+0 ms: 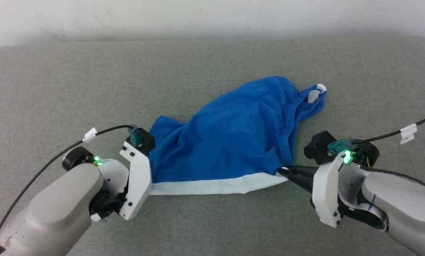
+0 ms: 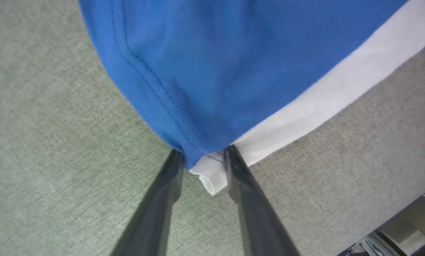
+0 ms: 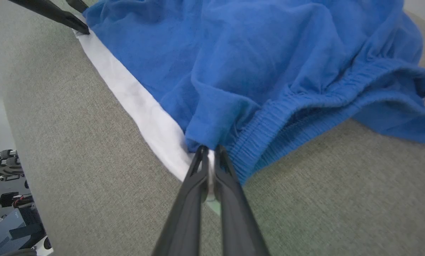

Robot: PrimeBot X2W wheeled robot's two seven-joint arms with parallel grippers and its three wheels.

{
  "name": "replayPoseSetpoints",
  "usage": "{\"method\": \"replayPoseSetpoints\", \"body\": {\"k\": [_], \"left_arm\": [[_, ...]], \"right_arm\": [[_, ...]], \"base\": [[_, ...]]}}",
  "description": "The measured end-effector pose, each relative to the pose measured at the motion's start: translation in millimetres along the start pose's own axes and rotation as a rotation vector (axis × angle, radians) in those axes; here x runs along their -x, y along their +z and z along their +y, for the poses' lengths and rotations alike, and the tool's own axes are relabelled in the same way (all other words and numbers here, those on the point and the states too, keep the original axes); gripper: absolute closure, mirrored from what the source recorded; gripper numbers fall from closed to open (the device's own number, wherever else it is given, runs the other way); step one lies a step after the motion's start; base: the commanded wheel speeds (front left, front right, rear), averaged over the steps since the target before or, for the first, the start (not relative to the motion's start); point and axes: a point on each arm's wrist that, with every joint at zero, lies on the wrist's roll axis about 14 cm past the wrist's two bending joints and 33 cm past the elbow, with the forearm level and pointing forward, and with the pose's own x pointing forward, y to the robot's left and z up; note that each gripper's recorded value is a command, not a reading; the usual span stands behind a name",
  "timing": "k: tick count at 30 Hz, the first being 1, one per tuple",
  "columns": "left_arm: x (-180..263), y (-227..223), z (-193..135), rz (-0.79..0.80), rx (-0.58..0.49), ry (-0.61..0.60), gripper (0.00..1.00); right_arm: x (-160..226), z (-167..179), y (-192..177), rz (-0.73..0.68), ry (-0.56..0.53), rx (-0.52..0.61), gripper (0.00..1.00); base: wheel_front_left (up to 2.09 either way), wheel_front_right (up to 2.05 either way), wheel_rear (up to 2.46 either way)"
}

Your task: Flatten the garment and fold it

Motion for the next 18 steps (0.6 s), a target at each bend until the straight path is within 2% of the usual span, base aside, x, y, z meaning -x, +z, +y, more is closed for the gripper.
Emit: {"method": "replayPoseSetpoints", "body": {"k": [3,7,11,18], "left_arm": [[2.9,7.6,-4.5,-0.065,0.002,-0.011,1.00],[22.0,37.5,-1.1,-0.263,0.030,-0.001,1.00],[58.7,74.2,13.0,-0.480,0.078,0.032,1.00],[139.0,144.5,37.1,-0.799,0.080,0.123,1.00]], "right_arm": [[3.6,0.8,8.9,-0.044,-0.007,0.018,1.00],[15.3,-1.7,35.2,-0.159,-0.030,0.036,1.00],[37.5,-9.7,78.3,-0.310,-0.070,0.068,1.00],[81.0,-29.6,164.1,-0.533,-0.156,0.166,1.00]], "base": [[0.00,0.00,0.00],[0.00,0.00,0.00],[0.00,0.00,0.00],[0.00,0.00,0.00]]}}
